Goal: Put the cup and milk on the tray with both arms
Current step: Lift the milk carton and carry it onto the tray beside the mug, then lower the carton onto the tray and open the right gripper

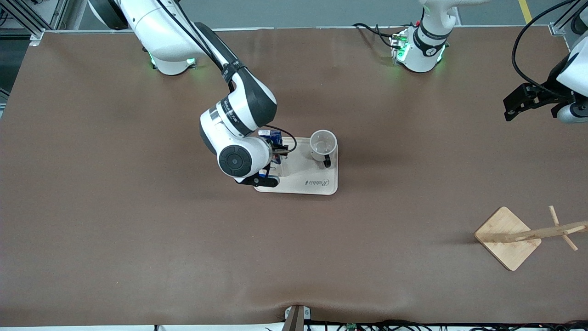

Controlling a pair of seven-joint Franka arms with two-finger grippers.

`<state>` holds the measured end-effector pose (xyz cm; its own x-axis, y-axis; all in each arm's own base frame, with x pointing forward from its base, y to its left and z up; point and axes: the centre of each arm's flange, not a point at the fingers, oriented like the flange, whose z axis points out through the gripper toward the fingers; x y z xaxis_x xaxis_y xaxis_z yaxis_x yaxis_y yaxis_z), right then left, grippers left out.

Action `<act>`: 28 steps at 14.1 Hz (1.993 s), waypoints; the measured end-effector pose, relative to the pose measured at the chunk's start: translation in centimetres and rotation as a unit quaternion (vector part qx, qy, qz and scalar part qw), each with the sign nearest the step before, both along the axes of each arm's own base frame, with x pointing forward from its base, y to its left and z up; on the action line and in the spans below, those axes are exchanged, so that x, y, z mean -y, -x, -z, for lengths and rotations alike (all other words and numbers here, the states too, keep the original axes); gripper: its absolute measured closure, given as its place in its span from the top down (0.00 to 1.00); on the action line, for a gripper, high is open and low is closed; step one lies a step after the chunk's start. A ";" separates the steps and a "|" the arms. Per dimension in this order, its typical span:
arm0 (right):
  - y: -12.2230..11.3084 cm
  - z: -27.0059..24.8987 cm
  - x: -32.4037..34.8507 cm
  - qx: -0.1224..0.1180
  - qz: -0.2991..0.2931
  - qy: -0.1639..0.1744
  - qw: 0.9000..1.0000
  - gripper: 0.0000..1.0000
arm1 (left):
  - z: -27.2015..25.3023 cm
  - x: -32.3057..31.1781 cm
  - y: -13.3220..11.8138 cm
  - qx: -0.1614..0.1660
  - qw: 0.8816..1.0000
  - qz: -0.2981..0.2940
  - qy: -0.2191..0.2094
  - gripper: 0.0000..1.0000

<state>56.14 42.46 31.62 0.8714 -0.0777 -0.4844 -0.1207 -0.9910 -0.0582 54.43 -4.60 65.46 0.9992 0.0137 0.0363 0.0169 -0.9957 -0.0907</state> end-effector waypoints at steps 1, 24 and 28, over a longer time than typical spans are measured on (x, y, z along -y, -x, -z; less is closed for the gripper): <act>0.1 0.1 0.2 -0.007 -0.001 0.003 1.000 0.71 | 0.0 0.0 0.0 0.000 1.000 0.000 0.000 1.00; 0.6 2.8 0.7 -0.070 0.012 -0.006 0.997 1.00 | -0.1 -0.2 0.0 0.002 1.000 -0.001 0.000 1.00; 0.4 2.6 0.8 -0.068 0.014 -0.007 0.998 1.00 | -0.2 0.0 0.0 0.003 1.000 0.000 0.000 1.00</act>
